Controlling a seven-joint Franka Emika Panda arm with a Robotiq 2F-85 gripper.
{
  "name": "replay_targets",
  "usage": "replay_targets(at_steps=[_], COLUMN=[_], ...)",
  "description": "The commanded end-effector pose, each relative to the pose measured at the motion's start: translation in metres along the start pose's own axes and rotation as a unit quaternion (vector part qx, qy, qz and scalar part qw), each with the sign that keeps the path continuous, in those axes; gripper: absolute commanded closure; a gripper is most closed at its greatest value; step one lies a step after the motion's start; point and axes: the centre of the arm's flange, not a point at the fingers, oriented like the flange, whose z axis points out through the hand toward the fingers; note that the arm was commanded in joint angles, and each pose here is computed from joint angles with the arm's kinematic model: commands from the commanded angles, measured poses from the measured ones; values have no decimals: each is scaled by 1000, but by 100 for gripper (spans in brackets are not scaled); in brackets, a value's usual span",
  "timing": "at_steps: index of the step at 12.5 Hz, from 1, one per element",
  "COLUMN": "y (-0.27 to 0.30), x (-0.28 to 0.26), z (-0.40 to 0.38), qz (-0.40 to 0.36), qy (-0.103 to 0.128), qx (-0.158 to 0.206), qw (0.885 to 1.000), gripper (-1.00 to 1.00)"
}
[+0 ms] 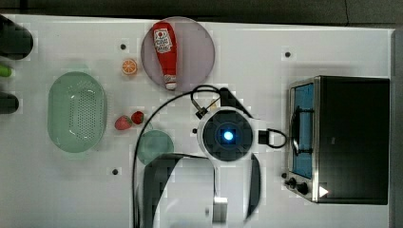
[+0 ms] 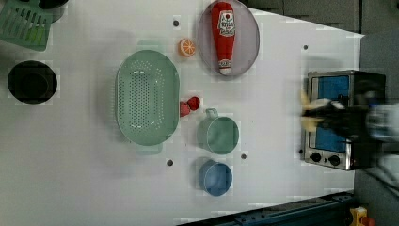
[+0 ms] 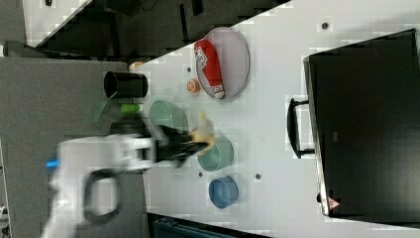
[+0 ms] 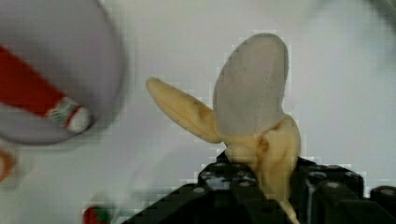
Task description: Pick banana from table and place on oven.
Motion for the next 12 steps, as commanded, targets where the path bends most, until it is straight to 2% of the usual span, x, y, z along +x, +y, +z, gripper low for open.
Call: replay_targets(at_steps=[1, 4, 7, 10, 12], y=[5, 9, 29, 82, 130], x=[-6, 3, 53, 116, 160], z=[-97, -154, -150, -126, -105], qz=[-1, 9, 34, -1, -24], qy=[4, 3, -1, -18, -20], qx=[-4, -6, -3, -10, -11], qw=[1000, 1000, 999, 1000, 999], gripper=[47, 47, 47, 47, 47])
